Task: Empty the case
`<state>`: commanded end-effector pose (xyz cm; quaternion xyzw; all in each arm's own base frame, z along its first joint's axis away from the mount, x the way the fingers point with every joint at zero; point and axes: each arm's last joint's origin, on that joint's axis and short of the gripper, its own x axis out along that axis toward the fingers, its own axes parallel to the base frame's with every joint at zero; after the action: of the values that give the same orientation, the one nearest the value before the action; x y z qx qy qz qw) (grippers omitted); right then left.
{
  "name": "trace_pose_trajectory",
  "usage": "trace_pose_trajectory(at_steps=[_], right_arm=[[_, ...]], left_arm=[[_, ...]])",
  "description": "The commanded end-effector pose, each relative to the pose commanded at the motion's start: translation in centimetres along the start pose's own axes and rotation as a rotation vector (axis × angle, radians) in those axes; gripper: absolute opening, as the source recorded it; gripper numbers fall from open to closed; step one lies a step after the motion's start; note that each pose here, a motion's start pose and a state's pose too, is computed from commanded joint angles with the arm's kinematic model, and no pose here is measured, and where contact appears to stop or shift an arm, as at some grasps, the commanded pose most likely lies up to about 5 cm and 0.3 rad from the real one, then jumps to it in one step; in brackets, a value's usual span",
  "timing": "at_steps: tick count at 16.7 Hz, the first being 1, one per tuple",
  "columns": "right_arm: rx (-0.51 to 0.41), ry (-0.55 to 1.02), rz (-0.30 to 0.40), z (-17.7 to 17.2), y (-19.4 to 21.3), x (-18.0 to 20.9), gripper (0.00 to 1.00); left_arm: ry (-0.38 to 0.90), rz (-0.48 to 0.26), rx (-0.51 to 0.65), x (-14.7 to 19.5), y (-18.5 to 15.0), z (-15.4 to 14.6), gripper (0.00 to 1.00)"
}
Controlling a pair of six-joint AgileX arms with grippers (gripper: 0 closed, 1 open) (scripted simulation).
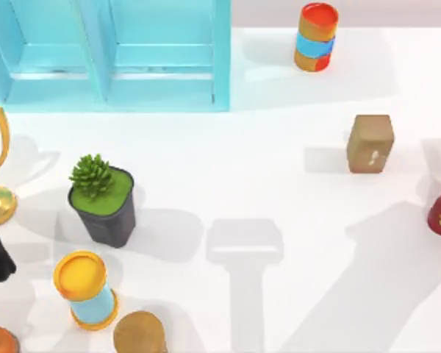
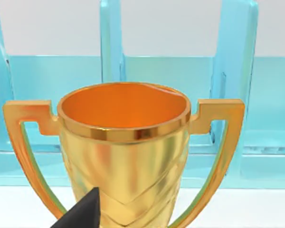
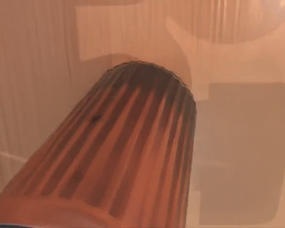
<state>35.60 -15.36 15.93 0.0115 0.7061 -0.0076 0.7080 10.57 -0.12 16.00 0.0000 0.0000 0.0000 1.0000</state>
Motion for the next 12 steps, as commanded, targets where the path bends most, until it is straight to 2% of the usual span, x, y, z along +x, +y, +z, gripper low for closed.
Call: trace_pose_trajectory(at_steps=[2, 12], right_arm=[[0.0, 0.0, 0.0, 0.0, 0.0, 0.0, 1.0], [0.0, 0.0, 0.0, 0.0, 0.0, 0.0, 0.25]], left_arm=[[0.0, 0.0, 0.0, 0.0, 0.0, 0.0, 1.0], [0.0, 0.0, 0.0, 0.0, 0.0, 0.0, 1.0]])
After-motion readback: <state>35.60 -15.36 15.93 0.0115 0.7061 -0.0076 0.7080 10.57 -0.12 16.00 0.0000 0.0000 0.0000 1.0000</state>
